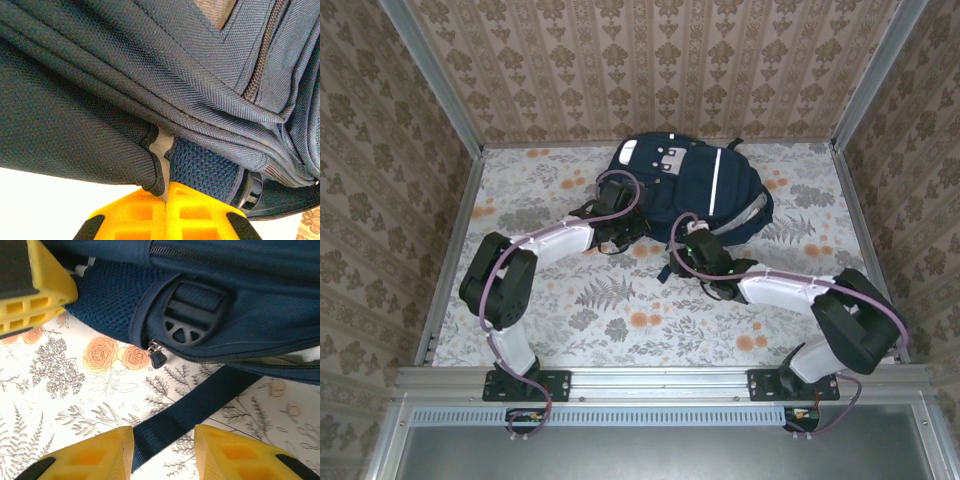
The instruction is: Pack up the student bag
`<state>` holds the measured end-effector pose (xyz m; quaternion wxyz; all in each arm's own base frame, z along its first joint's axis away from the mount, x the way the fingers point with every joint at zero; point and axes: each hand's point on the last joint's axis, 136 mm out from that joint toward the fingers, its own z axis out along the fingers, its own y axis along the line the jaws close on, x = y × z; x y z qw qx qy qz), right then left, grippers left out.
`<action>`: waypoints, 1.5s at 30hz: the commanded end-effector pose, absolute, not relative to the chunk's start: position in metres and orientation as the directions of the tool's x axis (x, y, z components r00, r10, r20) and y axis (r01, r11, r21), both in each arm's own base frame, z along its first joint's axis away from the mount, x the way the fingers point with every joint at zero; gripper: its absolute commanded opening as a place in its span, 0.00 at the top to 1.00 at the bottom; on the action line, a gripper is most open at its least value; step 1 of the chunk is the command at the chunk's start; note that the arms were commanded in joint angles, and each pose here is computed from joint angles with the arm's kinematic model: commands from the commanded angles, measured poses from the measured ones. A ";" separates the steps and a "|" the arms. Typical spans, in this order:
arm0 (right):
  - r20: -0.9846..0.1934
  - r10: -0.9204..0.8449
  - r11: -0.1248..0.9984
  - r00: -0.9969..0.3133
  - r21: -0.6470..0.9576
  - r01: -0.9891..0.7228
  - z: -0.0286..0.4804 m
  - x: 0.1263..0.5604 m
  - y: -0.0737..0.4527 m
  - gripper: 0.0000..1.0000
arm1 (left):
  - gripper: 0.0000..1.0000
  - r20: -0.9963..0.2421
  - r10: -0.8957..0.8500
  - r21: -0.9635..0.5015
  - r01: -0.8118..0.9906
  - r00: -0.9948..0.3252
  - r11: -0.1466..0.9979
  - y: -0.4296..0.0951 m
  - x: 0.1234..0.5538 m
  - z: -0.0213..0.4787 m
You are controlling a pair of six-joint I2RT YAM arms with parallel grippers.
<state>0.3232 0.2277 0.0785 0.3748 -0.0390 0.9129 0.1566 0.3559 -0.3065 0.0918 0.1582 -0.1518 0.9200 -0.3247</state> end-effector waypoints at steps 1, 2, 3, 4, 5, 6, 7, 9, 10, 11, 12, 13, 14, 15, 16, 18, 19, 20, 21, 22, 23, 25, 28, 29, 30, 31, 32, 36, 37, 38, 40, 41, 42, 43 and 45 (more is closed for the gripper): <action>-0.701 0.051 0.972 -0.711 0.197 -0.125 0.070 0.333 0.229 0.62 | 1.00 -0.178 -0.361 -0.695 -0.143 -0.915 0.705 -0.325 0.360 0.110; -0.705 0.044 0.975 -0.708 0.186 -0.125 0.067 0.335 0.233 0.62 | 1.00 -0.176 -0.360 -0.695 -0.144 -0.916 0.705 -0.325 0.360 0.109; -0.709 0.038 0.977 -0.704 0.173 -0.122 0.065 0.337 0.235 0.62 | 1.00 -0.174 -0.358 -0.694 -0.143 -0.917 0.705 -0.325 0.360 0.109; -0.713 0.028 0.980 -0.700 0.157 -0.121 0.062 0.340 0.238 0.62 | 1.00 -0.172 -0.356 -0.694 -0.143 -0.919 0.706 -0.325 0.360 0.109; -0.717 0.021 0.983 -0.697 0.141 -0.115 0.060 0.342 0.241 0.61 | 1.00 -0.172 -0.355 -0.692 -0.144 -0.919 0.707 -0.325 0.360 0.109; -0.718 0.018 0.986 -0.696 0.128 -0.107 0.057 0.344 0.241 0.61 | 1.00 -0.171 -0.355 -0.693 -0.144 -0.919 0.707 -0.324 0.361 0.110; -0.721 0.016 0.988 -0.692 0.117 -0.098 0.055 0.347 0.242 0.61 | 1.00 -0.171 -0.354 -0.693 -0.144 -0.919 0.707 -0.323 0.361 0.110; -0.728 0.015 0.993 -0.686 0.089 -0.073 0.051 0.352 0.240 0.60 | 1.00 -0.170 -0.355 -0.693 -0.144 -0.919 0.706 -0.322 0.362 0.111; -0.733 0.016 0.995 -0.680 0.077 -0.061 0.050 0.356 0.239 0.60 | 1.00 -0.169 -0.353 -0.693 -0.143 -0.920 0.706 -0.321 0.361 0.111; -0.738 0.011 0.997 -0.674 0.061 -0.051 0.049 0.359 0.238 0.60 | 1.00 -0.170 -0.352 -0.692 -0.143 -0.921 0.708 -0.321 0.361 0.111; -0.742 0.009 0.998 -0.671 0.050 -0.042 0.048 0.362 0.238 0.60 | 1.00 -0.169 -0.350 -0.691 -0.142 -0.921 0.709 -0.321 0.361 0.111; -0.746 0.005 0.998 -0.666 0.041 -0.039 0.047 0.365 0.239 0.60 | 1.00 -0.167 -0.349 -0.690 -0.143 -0.922 0.709 -0.320 0.360 0.111; -0.750 -0.001 0.999 -0.662 0.035 -0.041 0.047 0.368 0.241 0.60 | 1.00 -0.167 -0.347 -0.690 -0.142 -0.923 0.709 -0.320 0.360 0.111; -0.751 -0.007 0.999 -0.660 0.027 -0.041 0.045 0.370 0.242 0.60 | 1.00 -0.165 -0.347 -0.688 -0.145 -0.923 0.711 -0.320 0.359 0.110; -0.753 -0.009 0.999 -0.657 0.024 -0.041 0.044 0.373 0.244 0.60 | 1.00 -0.163 -0.347 -0.688 -0.145 -0.924 0.711 -0.319 0.358 0.110; -0.757 -0.009 0.999 -0.653 0.020 -0.037 0.041 0.377 0.246 0.62 | 1.00 -0.161 -0.346 -0.685 -0.148 -0.924 0.714 -0.318 0.357 0.109; -0.759 -0.010 0.999 -0.651 0.018 -0.036 0.041 0.380 0.248 0.63 | 1.00 -0.161 -0.346 -0.685 -0.148 -0.924 0.714 -0.318 0.357 0.110; -0.759 -0.010 0.999 -0.651 0.017 -0.034 0.040 0.381 0.249 0.64 | 1.00 -0.160 -0.344 -0.683 -0.148 -0.925 0.715 -0.318 0.356 0.109; -0.761 -0.010 0.999 -0.649 0.016 -0.033 0.040 0.382 0.250 0.68 | 1.00 -0.160 -0.344 -0.680 -0.149 -0.925 0.718 -0.317 0.356 0.108; -0.762 -0.010 0.999 -0.648 0.015 -0.032 0.040 0.383 0.250 0.73 | 1.00 -0.162 -0.344 -0.678 -0.148 -0.925 0.720 -0.317 0.356 0.109; -0.765 -0.006 0.999 -0.645 0.016 -0.029 0.042 0.383 0.249 0.79 | 1.00 -0.163 -0.343 -0.676 -0.149 -0.925 0.722 -0.316 0.356 0.109; -0.770 -0.010 1.000 -0.638 0.011 -0.028 0.046 0.381 0.246 0.95 | 1.00 -0.166 -0.346 -0.672 -0.151 -0.924 0.725 -0.314 0.357 0.109; -0.775 -0.015 1.000 -0.632 0.001 -0.026 0.054 0.375 0.238 1.00 | 1.00 -0.172 -0.356 -0.667 -0.158 -0.918 0.728 -0.310 0.361 0.108; -0.775 -0.016 1.000 -0.632 -0.002 -0.023 0.057 0.373 0.234 1.00 | 1.00 -0.172 -0.362 -0.666 -0.162 -0.916 0.728 -0.308 0.362 0.107; -0.773 -0.016 1.000 -0.635 -0.007 -0.018 0.058 0.370 0.229 1.00 | 1.00 -0.174 -0.368 -0.665 -0.166 -0.913 0.728 -0.305 0.365 0.107; -0.770 -0.015 1.000 -0.638 -0.009 -0.012 0.059 0.367 0.223 1.00 | 1.00 -0.178 -0.372 -0.661 -0.170 -0.911 0.731 -0.301 0.367 0.106; -0.767 -0.011 1.000 -0.641 -0.010 -0.005 0.059 0.364 0.217 1.00 | 1.00 -0.182 -0.379 -0.655 -0.175 -0.908 0.735 -0.297 0.369 0.106; -0.755 0.012 0.999 -0.656 -0.014 0.034 0.059 0.351 0.189 1.00 | 1.00 -0.192 -0.413 -0.647 -0.201 -0.890 0.735 -0.278 0.377 0.105; -0.750 0.019 0.999 -0.661 -0.016 0.047 0.059 0.349 0.180 1.00 | 1.00 -0.194 -0.423 -0.647 -0.209 -0.885 0.734 -0.272 0.379 0.107; -0.746 0.025 0.998 -0.665 -0.018 0.057 0.059 0.347 0.174 1.00 | 1.00 -0.195 -0.427 -0.644 -0.213 -0.883 0.735 -0.268 0.379 0.106; -0.740 0.037 0.997 -0.672 -0.016 0.073 0.059 0.342 0.160 1.00 | 1.00 -0.201 -0.442 -0.638 -0.225 -0.874 0.736 -0.258 0.381 0.108; -0.737 0.044 0.997 -0.675 -0.011 0.077 0.059 0.340 0.155 1.00 | 1.00 -0.204 -0.447 -0.636 -0.229 -0.871 0.737 -0.253 0.382 0.108; -0.733 0.051 0.996 -0.679 -0.009 0.084 0.059 0.338 0.150 1.00 | 1.00 -0.207 -0.453 -0.633 -0.235 -0.867 0.738 -0.247 0.383 0.108; -0.729 0.056 0.996 -0.683 -0.005 0.088 0.059 0.336 0.145 1.00 | 1.00 -0.209 -0.458 -0.628 -0.241 -0.864 0.740 -0.242 0.383 0.107; -0.722 0.068 0.995 -0.689 -0.003 0.101 0.059 0.333 0.136 1.00 | 1.00 -0.209 -0.462 -0.622 -0.248 -0.862 0.743 -0.236 0.382 0.105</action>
